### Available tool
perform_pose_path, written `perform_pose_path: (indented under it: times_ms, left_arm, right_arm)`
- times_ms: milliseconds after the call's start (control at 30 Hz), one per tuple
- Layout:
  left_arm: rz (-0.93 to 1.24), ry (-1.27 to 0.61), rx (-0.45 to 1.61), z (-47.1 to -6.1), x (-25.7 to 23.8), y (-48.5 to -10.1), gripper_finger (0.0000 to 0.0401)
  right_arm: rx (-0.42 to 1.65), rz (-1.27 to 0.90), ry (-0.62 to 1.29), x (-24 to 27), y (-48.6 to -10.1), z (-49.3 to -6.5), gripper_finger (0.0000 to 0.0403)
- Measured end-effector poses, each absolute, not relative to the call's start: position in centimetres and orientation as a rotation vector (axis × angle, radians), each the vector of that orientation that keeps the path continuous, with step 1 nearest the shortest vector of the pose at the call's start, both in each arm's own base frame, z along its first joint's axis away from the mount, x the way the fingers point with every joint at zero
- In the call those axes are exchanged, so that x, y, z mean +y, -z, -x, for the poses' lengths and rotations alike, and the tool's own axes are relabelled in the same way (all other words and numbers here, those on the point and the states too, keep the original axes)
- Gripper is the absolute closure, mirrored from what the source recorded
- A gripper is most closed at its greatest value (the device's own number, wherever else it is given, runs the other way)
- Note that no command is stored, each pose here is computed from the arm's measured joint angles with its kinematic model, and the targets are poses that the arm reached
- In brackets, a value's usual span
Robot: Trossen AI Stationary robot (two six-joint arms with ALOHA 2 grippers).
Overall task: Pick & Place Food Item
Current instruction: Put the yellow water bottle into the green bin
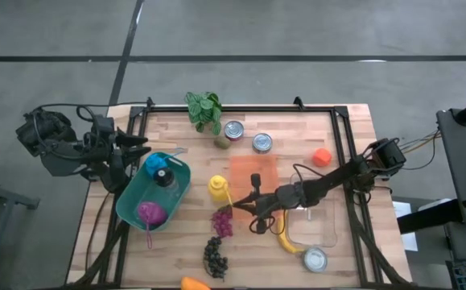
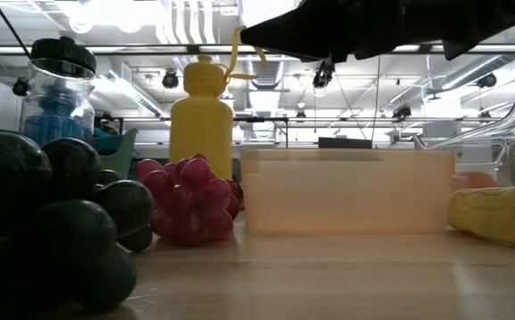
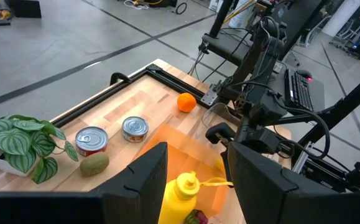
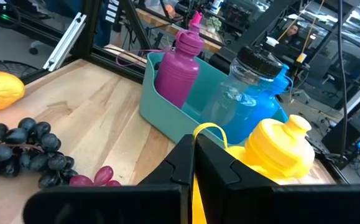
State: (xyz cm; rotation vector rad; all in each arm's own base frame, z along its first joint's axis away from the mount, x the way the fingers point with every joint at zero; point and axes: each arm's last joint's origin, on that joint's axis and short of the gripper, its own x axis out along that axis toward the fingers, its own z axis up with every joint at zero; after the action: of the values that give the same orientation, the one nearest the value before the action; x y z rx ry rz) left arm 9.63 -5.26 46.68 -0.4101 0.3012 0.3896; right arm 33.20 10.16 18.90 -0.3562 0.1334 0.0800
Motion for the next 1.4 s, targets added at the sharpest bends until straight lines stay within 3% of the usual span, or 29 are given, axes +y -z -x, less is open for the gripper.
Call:
perform_pose_path:
  times_ms: [700,967,1400]
  left_arm:
    - [0.410,-0.389,0.301,-9.62,-5.25,-46.68,0.0228]
    - [0.410,-0.390,0.301,-9.63,-5.26,-46.68,0.0228]
    - [0.410,-0.390,0.301,-9.63,-5.25,-46.68,0.0228]
  right_arm:
    - [0.129,0.353,-0.109,10.25,-18.89,-33.19,0.0394]
    - [0.152,0.153,-0.093,10.15,-18.77,-33.20,0.0394]
    - [0.155,0.150,-0.092,10.15,-18.74,-33.19,0.0386]
